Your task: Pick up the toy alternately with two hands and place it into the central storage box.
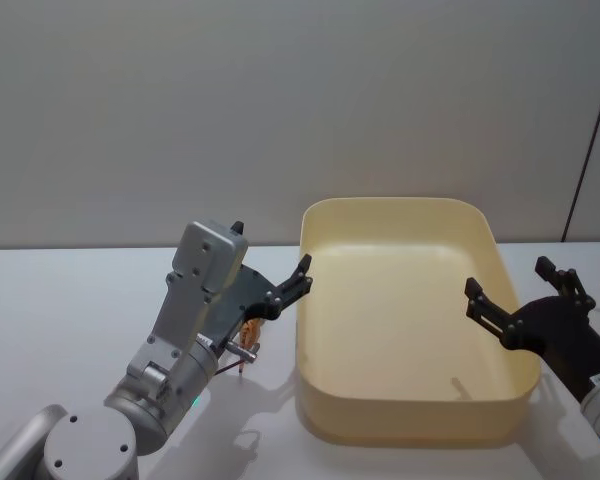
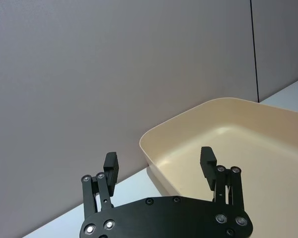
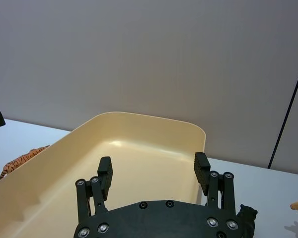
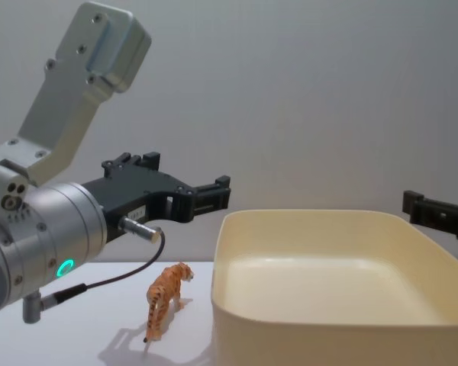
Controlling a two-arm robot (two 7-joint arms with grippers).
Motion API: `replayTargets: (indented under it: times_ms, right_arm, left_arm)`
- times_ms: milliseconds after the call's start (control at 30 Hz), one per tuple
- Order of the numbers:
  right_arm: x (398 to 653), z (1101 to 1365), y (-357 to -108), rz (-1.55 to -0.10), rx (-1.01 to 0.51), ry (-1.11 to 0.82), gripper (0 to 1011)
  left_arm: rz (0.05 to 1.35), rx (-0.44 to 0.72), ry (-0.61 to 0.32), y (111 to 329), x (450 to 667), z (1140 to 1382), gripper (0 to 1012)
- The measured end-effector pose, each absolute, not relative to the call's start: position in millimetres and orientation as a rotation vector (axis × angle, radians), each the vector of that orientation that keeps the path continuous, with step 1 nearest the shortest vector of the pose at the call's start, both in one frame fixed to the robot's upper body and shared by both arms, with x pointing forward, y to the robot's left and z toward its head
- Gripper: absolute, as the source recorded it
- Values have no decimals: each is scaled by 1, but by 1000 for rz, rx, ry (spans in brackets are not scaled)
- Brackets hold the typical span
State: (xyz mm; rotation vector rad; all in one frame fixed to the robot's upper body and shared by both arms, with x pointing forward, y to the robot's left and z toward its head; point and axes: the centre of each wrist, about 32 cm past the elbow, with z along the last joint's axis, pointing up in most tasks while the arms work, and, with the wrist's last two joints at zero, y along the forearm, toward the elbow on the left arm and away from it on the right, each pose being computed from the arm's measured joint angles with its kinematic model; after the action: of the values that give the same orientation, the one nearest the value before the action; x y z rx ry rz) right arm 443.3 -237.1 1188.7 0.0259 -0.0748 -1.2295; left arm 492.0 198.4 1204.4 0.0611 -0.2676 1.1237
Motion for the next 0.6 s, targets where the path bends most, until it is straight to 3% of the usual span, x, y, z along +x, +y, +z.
replayTargets:
  times_ms: [600]
  right_arm:
    - [443, 1189, -239, -1230, 23, -76, 1000]
  left_arm:
    - [1124, 61, -268, 198, 492, 1204, 1001]
